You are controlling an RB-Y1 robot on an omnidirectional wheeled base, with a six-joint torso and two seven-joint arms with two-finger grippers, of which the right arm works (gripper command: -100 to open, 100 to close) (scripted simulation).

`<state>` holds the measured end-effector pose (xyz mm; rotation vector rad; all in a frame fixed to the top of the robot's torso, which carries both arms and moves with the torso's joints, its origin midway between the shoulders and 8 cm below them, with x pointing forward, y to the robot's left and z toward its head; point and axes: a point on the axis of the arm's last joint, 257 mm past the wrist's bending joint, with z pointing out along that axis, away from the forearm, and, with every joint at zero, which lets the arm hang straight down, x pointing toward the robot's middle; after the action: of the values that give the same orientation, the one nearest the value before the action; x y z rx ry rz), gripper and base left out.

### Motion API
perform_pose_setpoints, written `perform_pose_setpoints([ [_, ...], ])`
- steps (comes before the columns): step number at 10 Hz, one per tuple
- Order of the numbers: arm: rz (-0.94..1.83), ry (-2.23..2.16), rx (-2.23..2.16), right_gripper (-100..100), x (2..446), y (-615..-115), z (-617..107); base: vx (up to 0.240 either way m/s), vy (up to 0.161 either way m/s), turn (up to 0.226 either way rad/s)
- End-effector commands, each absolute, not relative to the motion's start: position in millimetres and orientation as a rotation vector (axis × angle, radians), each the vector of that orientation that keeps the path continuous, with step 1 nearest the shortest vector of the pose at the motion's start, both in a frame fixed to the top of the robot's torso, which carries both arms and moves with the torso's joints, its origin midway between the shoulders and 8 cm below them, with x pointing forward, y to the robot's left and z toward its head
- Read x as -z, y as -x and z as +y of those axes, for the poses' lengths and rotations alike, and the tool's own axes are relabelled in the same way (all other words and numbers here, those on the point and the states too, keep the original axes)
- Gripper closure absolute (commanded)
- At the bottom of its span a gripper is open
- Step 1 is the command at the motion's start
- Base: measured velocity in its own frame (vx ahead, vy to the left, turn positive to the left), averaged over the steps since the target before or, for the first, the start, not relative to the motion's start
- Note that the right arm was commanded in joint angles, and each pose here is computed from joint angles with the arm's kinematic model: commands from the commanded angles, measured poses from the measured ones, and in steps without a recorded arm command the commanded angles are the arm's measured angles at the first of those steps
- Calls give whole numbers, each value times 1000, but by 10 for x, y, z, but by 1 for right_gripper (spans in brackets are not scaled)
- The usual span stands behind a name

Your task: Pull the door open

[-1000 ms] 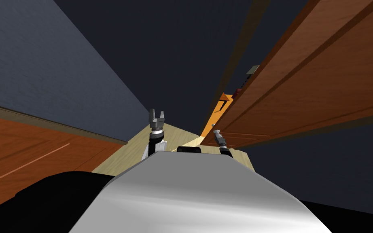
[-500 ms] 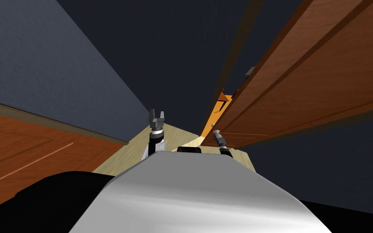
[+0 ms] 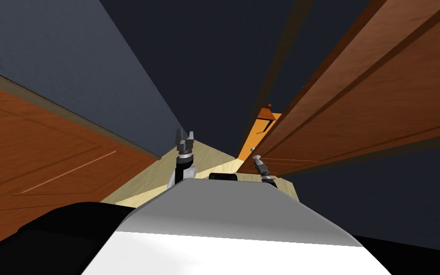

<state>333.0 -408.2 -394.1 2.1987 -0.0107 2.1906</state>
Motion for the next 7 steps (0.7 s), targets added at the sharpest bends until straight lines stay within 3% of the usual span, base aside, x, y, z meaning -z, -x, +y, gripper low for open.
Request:
perform_pose_setpoints([
  [1,-1,-2205,-2208,100,3929,-3267,-4091,-162,-41,112],
  [5,21,-2229,-2217,100,3949,-3147,-4106,-150,-46,109],
  [7,38,-2239,-2228,100,3949,-3081,-4112,-185,-73,185],
])
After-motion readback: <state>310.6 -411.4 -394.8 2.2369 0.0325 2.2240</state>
